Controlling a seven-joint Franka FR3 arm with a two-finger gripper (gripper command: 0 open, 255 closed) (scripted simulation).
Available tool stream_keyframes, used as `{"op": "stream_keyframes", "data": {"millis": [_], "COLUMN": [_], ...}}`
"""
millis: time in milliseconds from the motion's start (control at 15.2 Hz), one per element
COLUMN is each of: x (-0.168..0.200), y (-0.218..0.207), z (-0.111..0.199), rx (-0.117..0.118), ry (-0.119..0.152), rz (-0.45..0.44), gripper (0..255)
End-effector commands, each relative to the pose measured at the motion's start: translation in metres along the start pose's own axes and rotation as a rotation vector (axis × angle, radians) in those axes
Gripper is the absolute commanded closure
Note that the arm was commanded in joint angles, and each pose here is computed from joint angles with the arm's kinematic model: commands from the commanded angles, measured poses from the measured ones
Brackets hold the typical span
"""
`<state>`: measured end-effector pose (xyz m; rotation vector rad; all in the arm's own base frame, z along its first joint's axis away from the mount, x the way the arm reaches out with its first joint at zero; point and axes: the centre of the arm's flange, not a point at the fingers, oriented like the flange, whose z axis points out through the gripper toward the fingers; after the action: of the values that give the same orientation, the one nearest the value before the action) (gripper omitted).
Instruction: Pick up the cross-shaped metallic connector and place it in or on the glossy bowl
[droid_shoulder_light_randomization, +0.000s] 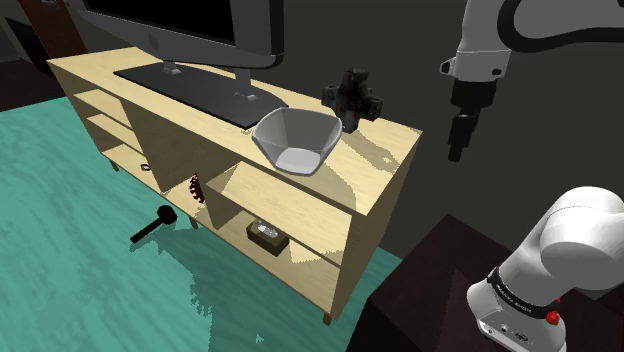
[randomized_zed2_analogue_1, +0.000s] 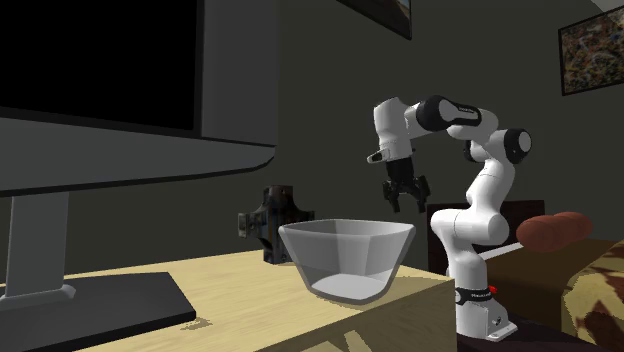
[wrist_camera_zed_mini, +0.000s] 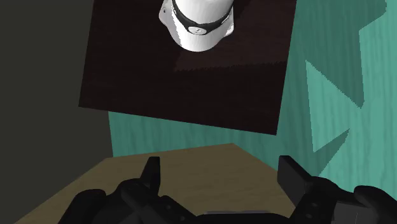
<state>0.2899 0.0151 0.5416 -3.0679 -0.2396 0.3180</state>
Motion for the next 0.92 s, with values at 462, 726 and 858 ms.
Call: {"op": "stream_keyframes", "data": {"millis": [462, 726, 858], "x": [0.073, 0.115, 0.136], "y": [0.037, 0.058, 0.068], "z": [-0.021, -0.035, -0.042], "rx": [-0.007, -0.011, -0.013], "ry": [0.052, 0.081, 0.096], "rz": [-0.009, -0.014, -0.017], "gripper": [0, 0, 0]}}
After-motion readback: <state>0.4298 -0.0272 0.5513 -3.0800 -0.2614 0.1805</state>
